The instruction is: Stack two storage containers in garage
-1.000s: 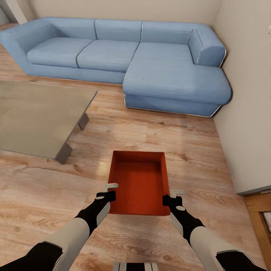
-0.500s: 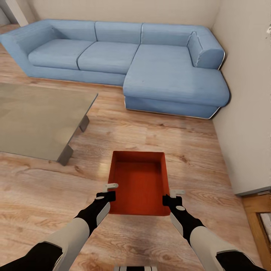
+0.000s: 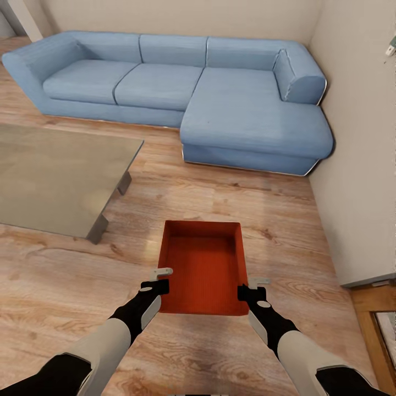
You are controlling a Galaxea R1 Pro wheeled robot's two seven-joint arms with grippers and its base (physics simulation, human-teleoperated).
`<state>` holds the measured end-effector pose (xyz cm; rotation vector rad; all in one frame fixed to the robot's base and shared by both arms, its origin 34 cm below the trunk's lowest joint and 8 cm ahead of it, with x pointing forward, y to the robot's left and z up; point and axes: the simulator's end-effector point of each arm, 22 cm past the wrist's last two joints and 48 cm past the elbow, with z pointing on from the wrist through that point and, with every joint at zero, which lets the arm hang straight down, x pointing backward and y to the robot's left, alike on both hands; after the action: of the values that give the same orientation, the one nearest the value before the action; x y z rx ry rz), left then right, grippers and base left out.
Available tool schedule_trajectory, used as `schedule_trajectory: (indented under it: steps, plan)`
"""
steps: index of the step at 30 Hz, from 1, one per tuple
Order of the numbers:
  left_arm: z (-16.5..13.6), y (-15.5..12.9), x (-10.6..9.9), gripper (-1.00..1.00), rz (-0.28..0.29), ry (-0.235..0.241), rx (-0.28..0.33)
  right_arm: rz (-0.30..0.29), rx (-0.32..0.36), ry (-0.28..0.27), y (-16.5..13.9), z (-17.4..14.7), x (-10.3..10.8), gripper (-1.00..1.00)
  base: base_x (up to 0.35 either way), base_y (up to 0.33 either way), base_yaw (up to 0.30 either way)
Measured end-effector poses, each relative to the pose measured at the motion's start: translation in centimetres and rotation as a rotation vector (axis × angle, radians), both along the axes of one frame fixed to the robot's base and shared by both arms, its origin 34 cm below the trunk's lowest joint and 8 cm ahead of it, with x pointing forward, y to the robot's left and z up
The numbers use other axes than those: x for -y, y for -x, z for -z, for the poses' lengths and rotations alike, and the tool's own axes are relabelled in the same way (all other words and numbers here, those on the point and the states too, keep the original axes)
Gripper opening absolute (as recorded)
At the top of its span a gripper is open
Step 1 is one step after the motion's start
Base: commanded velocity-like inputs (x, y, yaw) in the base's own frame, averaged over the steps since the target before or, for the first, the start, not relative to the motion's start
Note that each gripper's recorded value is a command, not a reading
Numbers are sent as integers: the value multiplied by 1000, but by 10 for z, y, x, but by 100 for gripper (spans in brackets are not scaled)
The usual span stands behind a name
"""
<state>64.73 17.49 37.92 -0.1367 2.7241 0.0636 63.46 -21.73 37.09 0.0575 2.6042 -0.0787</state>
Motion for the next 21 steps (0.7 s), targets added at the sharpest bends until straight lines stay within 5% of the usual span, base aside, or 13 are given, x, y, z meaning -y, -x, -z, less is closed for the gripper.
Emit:
schedule_trajectory:
  steps: [21]
  plan:
    - [-39,-6,0,-100,10,-2,7,7,9,0,-4,-39,0,-100,0,0,0]
